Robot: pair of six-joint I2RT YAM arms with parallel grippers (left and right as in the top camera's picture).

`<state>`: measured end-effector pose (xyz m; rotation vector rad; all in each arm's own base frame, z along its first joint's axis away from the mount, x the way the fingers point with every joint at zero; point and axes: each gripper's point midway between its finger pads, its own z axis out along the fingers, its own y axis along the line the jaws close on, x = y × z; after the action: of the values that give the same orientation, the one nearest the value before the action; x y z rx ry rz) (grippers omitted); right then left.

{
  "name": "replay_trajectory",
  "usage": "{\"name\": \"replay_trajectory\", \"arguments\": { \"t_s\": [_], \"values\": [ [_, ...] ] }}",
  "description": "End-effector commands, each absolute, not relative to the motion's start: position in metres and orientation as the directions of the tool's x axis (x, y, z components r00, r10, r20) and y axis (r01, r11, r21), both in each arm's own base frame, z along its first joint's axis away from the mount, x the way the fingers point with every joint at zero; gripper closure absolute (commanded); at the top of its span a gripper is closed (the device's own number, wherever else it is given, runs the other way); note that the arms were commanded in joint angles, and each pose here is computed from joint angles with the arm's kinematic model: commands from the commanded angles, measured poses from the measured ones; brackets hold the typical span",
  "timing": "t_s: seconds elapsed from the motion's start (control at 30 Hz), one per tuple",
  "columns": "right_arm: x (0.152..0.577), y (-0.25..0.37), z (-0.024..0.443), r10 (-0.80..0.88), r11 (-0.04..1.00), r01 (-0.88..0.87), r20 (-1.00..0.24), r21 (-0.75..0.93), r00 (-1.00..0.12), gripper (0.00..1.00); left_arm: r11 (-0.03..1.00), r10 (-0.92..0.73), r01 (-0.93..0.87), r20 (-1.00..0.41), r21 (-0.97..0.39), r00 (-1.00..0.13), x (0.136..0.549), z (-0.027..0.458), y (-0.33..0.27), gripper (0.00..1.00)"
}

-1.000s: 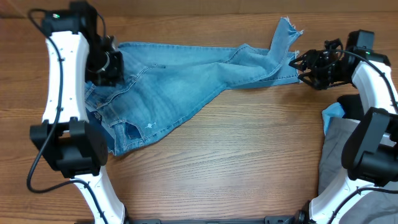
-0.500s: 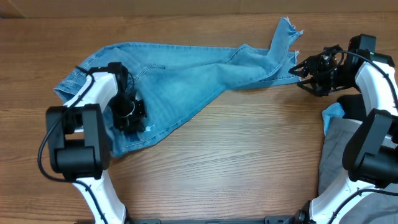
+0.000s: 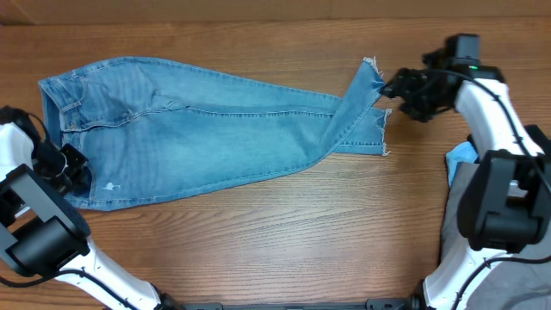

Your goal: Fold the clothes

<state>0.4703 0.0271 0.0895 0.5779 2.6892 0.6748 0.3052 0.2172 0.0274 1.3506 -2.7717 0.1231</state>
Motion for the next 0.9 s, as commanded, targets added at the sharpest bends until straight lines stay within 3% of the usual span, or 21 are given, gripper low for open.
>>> {"name": "replay_trajectory", "arguments": {
  "t_s": [0.0, 0.13, 0.2, 0.33, 0.47, 0.5, 0.53, 0.57, 0.6, 0.67, 0.87],
  "values": [
    [0.484, 0.007, 0.055, 0.510, 0.848, 0.428, -0.264, 0.311, -0.819, 0.28, 0.684, -0.722, -0.727, 0.090, -0.058, -0.686, 0.317, 0.029, 0.204, 0.93],
    [0.499, -0.003, 0.035, 0.509, 0.858, 0.441, -0.319, 0.264, -0.799, 0.27, 0.705, -0.700, -0.707, 0.101, -0.056, -0.707, 0.319, 0.029, 0.195, 0.93],
    [0.508, -0.005, 0.029, 0.514, 0.855, 0.439, -0.335, 0.278, -0.789, 0.21, 0.721, -0.684, -0.691, 0.106, -0.056, -0.722, 0.320, 0.029, 0.191, 0.93],
    [0.531, 0.010, 0.022, 0.471, 0.864, 0.334, -0.370, 0.376, -0.801, 0.15, 0.750, -0.651, -0.659, 0.109, -0.057, -0.751, 0.324, 0.029, 0.183, 0.92],
    [0.545, 0.028, 0.011, 0.464, 0.842, 0.272, -0.369, 0.466, -0.805, 0.16, 0.777, -0.620, -0.627, 0.105, -0.057, -0.778, 0.327, 0.029, 0.178, 0.92],
    [0.546, 0.030, 0.010, 0.463, 0.841, 0.266, -0.371, 0.471, -0.805, 0.27, 0.782, -0.613, -0.620, 0.105, -0.058, -0.783, 0.327, 0.029, 0.178, 0.91],
    [0.546, 0.031, 0.009, 0.461, 0.839, 0.262, -0.369, 0.477, -0.807, 0.48, 0.786, -0.608, -0.615, 0.104, -0.058, -0.787, 0.327, 0.029, 0.177, 0.91],
    [0.546, 0.032, 0.010, 0.459, 0.838, 0.257, -0.367, 0.482, -0.809, 0.58, 0.788, -0.606, -0.614, 0.104, -0.058, -0.788, 0.327, 0.029, 0.177, 0.91],
    [0.546, 0.034, 0.013, 0.456, 0.835, 0.246, -0.366, 0.493, -0.811, 0.75, 0.788, -0.606, -0.613, 0.107, -0.058, -0.788, 0.327, 0.029, 0.177, 0.91],
    [0.545, 0.028, 0.027, 0.468, 0.823, 0.245, -0.365, 0.513, -0.805, 0.94, 0.788, -0.605, -0.613, 0.109, -0.058, -0.789, 0.326, 0.029, 0.177, 0.91],
    [0.517, -0.012, 0.137, 0.534, 0.783, 0.255, -0.402, 0.567, -0.744, 0.96, 0.801, -0.587, -0.595, 0.115, -0.059, -0.802, 0.324, 0.030, 0.178, 0.92]
  ]
}}
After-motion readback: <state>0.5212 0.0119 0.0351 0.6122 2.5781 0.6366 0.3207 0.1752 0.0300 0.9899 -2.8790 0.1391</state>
